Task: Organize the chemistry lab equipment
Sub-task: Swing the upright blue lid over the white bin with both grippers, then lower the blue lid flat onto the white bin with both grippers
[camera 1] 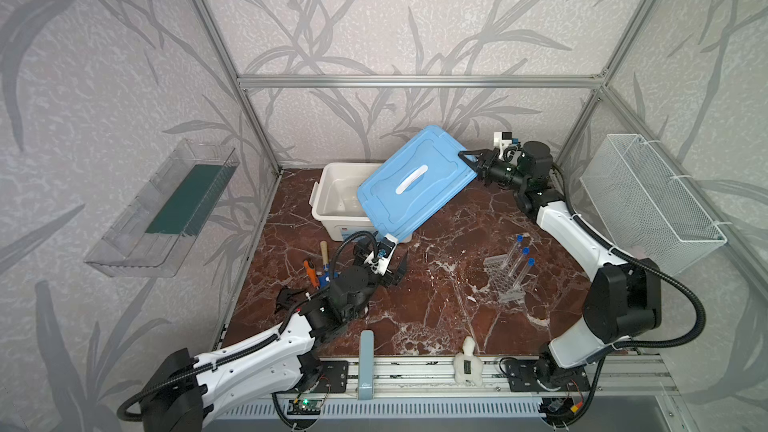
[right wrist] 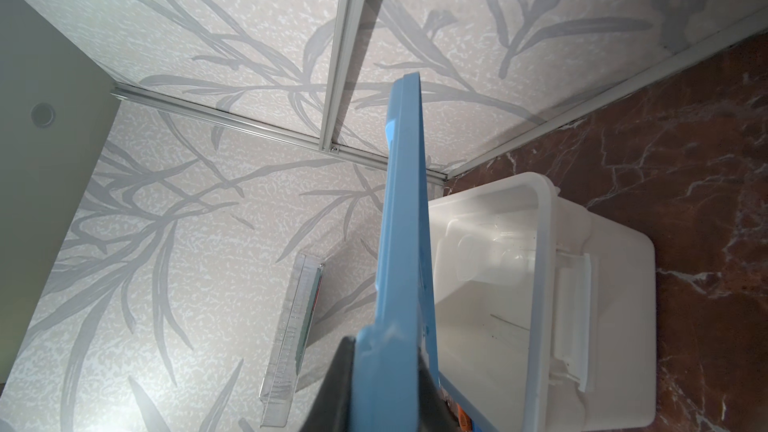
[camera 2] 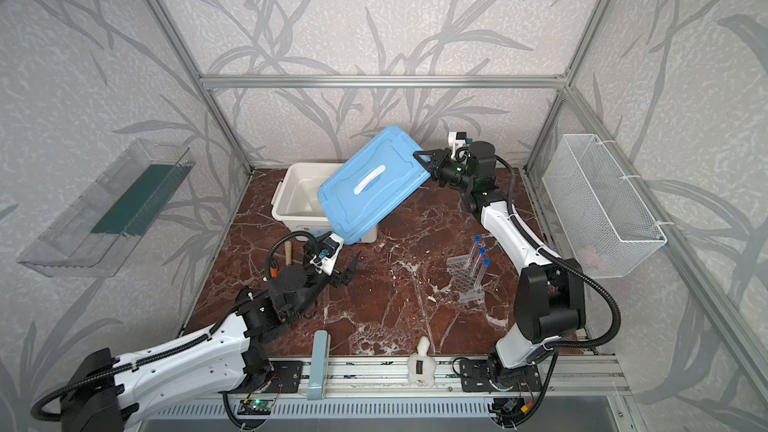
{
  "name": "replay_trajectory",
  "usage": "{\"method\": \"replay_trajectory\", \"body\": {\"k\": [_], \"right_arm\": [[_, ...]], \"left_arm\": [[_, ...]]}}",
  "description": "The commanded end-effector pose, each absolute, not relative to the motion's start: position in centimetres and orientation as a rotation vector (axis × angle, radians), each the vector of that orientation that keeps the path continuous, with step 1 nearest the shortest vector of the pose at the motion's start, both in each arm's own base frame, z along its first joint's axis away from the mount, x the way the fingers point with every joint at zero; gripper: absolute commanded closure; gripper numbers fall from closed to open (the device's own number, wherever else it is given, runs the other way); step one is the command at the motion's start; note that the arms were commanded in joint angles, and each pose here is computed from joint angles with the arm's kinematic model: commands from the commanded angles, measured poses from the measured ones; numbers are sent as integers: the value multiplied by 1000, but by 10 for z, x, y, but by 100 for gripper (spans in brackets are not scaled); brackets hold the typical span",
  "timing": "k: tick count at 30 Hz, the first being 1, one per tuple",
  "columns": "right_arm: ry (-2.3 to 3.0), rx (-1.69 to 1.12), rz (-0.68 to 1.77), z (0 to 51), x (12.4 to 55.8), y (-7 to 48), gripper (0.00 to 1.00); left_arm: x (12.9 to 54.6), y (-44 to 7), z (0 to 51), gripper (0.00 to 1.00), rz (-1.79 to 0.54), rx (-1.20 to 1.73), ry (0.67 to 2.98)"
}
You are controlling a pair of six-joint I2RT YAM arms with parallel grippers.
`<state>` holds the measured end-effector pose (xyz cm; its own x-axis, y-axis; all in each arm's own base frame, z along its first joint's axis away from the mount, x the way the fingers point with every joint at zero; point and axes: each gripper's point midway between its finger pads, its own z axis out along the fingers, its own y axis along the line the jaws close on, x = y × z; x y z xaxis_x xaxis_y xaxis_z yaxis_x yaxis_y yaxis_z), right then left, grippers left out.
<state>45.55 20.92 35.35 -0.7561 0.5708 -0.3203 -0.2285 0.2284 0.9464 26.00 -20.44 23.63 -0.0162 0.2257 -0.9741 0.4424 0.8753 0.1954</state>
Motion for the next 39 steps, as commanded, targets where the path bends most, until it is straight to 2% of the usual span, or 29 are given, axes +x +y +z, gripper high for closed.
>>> {"method": "replay_trajectory", "body": {"k": [1,6,9,13,18,23,29,33,39], "right_arm": [[1738,296,1580,374,458,212,99],[1705,318,1518,370,457,226,99],[1699,347,1491,361,459,234,100],[1676,424,1503,344,467,241,100],[1695,445,1491,330,475,252,100],[1677,456,1472,336,483,245,100],[1733,448,1480,313,486,258,100],[1748,464,1442,300,484,267,100],[1814,547,1316,262,480,288,99]], "left_arm": [[264,-191,268,2,-338,330,1653],[279,-172,307,4,-552,143,1748],[292,-156,319,5,-568,14,1829],[309,-144,322,6,-537,-65,1944],[327,-133,323,6,-576,-144,1979],[321,-129,306,8,-611,-145,1997],[315,-82,297,9,-602,-325,2022],[330,-59,292,9,-532,-394,2061],[374,-14,265,8,-189,-422,2141]]}}
